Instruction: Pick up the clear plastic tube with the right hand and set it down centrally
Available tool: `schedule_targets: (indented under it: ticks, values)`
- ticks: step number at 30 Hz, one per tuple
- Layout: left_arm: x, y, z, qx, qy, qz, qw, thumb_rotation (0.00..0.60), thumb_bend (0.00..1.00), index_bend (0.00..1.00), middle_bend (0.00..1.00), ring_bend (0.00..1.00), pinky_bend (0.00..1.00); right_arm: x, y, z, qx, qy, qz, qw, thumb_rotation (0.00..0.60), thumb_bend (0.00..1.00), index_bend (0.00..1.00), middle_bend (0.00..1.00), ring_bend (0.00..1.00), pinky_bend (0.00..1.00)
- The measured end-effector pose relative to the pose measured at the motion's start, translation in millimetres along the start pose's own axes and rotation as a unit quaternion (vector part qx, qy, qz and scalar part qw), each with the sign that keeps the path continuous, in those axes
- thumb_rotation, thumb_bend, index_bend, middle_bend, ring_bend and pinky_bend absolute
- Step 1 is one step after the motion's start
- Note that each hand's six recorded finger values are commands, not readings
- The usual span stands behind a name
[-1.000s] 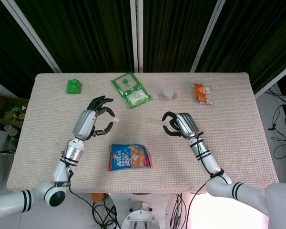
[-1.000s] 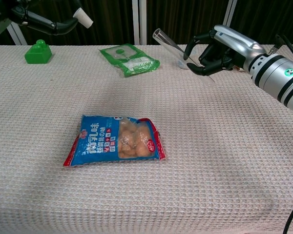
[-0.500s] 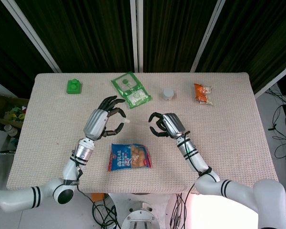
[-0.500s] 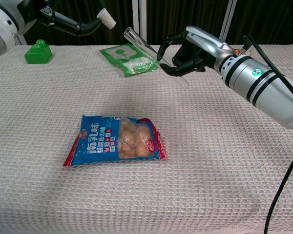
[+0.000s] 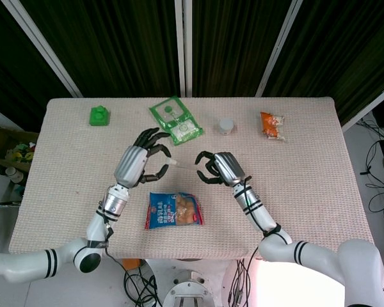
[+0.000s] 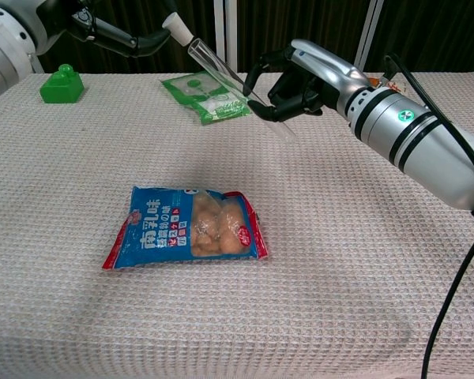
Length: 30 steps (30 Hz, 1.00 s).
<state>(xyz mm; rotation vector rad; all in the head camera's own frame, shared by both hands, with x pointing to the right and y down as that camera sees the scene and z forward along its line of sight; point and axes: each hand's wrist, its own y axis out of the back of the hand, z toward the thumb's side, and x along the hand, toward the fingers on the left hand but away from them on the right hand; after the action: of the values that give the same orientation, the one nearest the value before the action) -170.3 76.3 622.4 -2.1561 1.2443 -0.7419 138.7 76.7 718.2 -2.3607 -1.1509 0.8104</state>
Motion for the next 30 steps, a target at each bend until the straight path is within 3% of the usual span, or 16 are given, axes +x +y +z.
schedule_targets:
  ticks: [30]
  values:
    - [0.3, -10.3, -2.3, 0.001, 0.003, 0.0, 1.0, 0.594, 0.56, 0.59, 0.18, 0.07, 0.09, -6.0, -5.4, 14.8, -0.026, 0.009, -0.005, 0.9996, 0.6, 0.69, 0.89, 1.0, 1.0, 1.0]
